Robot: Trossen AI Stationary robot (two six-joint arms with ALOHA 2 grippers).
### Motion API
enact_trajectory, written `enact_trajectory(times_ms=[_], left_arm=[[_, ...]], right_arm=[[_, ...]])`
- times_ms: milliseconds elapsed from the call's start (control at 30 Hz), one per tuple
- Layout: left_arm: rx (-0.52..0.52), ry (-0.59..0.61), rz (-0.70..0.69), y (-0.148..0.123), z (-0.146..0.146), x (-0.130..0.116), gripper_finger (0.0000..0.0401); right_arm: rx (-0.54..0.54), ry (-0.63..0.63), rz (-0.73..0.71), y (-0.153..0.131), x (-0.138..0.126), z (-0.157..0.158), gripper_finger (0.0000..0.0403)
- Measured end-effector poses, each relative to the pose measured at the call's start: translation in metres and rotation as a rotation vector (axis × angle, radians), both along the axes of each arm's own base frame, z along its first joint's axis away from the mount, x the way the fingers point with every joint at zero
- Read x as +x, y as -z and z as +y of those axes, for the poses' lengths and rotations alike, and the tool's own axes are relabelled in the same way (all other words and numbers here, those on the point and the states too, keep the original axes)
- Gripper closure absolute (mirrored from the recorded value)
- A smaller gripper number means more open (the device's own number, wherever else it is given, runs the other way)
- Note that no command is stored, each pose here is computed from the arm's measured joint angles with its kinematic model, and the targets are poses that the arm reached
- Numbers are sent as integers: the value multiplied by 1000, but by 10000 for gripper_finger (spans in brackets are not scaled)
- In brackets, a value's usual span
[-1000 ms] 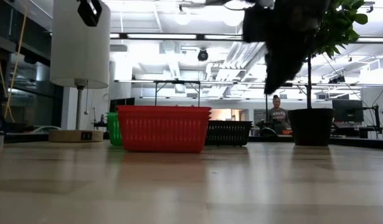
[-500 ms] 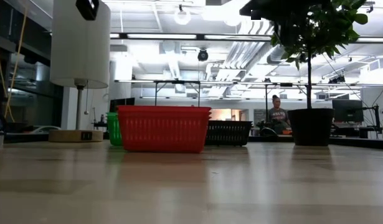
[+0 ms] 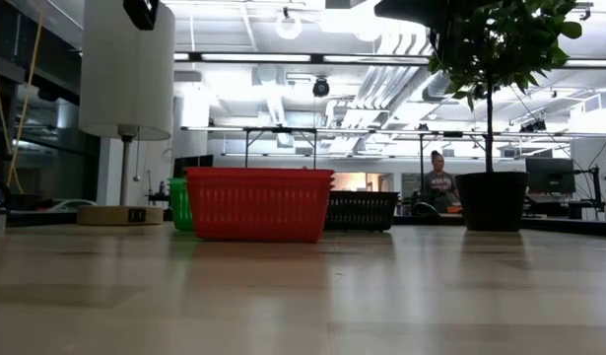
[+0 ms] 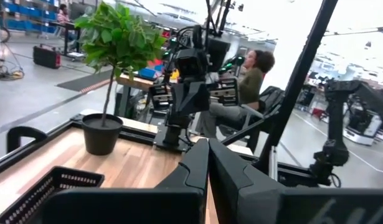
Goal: Stack baskets by color
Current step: Stack the black bin on the black bin
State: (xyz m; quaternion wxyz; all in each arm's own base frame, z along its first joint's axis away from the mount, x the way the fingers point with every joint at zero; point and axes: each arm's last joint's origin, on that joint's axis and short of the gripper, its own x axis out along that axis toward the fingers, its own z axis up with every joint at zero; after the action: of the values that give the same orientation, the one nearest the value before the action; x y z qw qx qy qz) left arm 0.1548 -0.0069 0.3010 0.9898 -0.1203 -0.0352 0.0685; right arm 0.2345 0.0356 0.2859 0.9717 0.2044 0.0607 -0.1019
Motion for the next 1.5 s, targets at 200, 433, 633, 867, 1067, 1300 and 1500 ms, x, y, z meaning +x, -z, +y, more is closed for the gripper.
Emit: enact_trajectory(times_ms=[200, 433, 633, 867, 1067, 1300, 1500], left_arm=[[-19, -22, -11, -1, 1, 0, 401], [-242, 76, 70, -1, -4, 5, 353], [-498, 306, 387, 21, -31, 10, 271], [-739, 334, 810, 57, -81, -1, 222], [-956, 171, 1031, 80, -121, -20, 220], [-1096, -153, 1162, 112, -151, -39, 220], [-1118, -243, 1138, 132, -164, -29, 220]], right_arm=[[-1, 6, 0, 0, 0, 0, 403], [-2, 12, 0, 0, 0, 0, 402], [-2, 11, 2, 0, 0, 0, 402], [-10, 10, 39, 4, -1, 0, 402], [-13, 9, 55, 5, -1, 0, 402], [-16, 9, 72, 7, -1, 0, 402], [-19, 13, 88, 8, -1, -2, 402]])
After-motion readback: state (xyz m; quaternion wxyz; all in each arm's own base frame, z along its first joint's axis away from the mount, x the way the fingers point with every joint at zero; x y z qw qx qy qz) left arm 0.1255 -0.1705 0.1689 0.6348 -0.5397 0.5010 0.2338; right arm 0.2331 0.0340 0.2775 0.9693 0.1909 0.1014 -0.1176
